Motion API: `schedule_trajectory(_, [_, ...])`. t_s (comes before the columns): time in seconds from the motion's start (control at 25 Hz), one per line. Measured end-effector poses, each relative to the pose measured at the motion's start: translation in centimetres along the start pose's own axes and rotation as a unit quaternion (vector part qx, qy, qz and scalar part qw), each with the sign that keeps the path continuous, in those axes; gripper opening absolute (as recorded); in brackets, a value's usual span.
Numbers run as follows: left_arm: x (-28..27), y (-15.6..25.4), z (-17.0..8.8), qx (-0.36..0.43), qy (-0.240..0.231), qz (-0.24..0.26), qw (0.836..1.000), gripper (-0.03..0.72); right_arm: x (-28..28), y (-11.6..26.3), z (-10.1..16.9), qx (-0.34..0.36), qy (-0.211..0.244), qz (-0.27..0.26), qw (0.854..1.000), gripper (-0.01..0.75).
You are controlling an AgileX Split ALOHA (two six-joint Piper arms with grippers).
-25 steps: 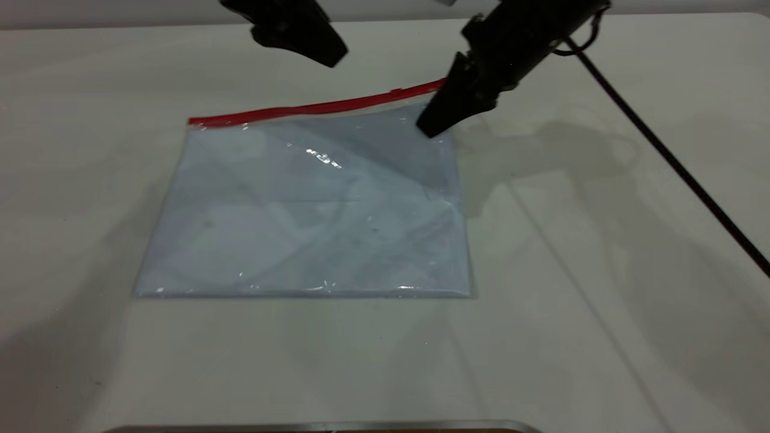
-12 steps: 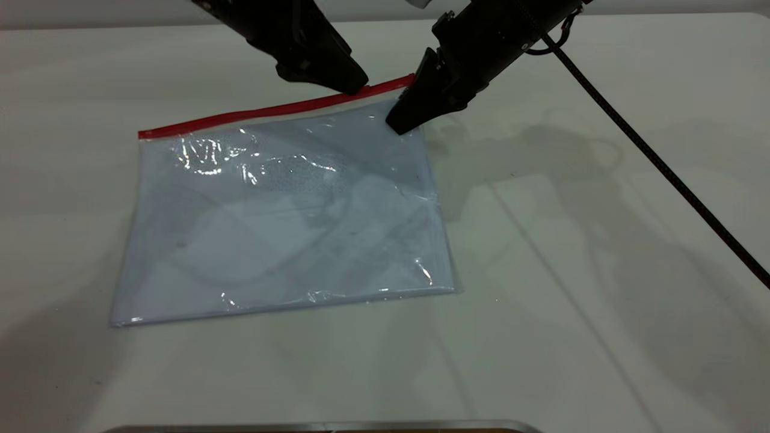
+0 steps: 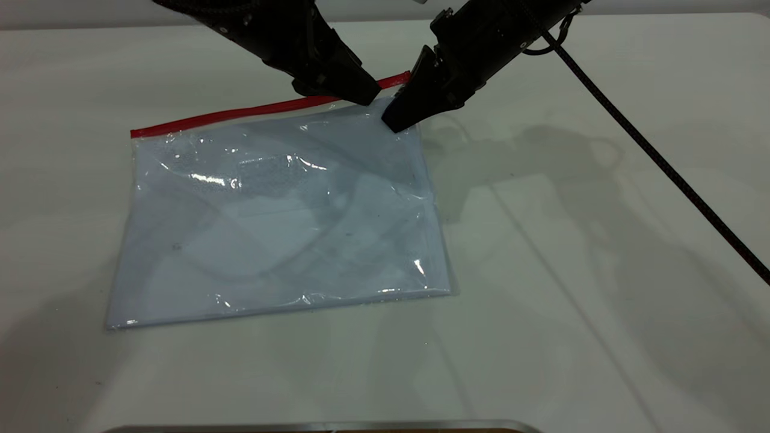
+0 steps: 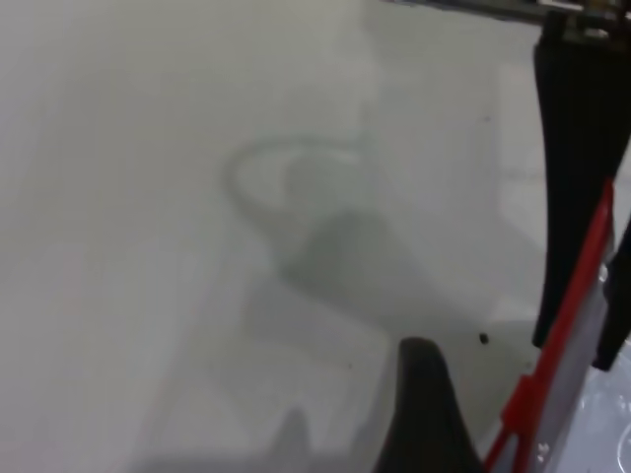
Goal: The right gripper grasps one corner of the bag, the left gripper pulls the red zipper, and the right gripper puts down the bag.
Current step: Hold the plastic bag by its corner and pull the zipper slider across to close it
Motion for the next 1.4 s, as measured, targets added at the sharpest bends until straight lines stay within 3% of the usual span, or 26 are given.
schedule_trajectory(0.2, [0.4,0.3,0.1,-0.003,0.002,-0.003,1.0,0.457,0.0,0.0,0.0,0.0,-0.002,-0.001,1.0,0.032])
schedule_trajectory(0.64, [0.5,0.3,0.1,-0.004,0.002,-0.004,1.0,0.066,0.0,0.0,0.1,0.0,-0.002,-0.001,1.0,0.032])
schedule_trajectory(1.16, [0.6,0.1,0.6,-0.006,-0.023,0.0,1.0,0.053,-3.2,2.3,-2.0,0.087,0.028,-0.02,0.996,0.032])
schedule_trajectory(1.4, [0.5,0.9,1.0,-0.014,-0.038,0.032,0.999,0.053,-6.6,5.0,-3.6,0.122,0.052,-0.024,0.991,0.032])
Point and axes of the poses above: a point on each arm's last joint axis where the gripper is mounted, x pointing out along that axis toward the gripper, z along the wrist's bending axis when the last joint is at zero, y = z × x, the point moved 4 cm from there along x, pointing out along that axis toward the gripper, and after that the axes turned 9 degrees about -x, right-handed, at the moved point
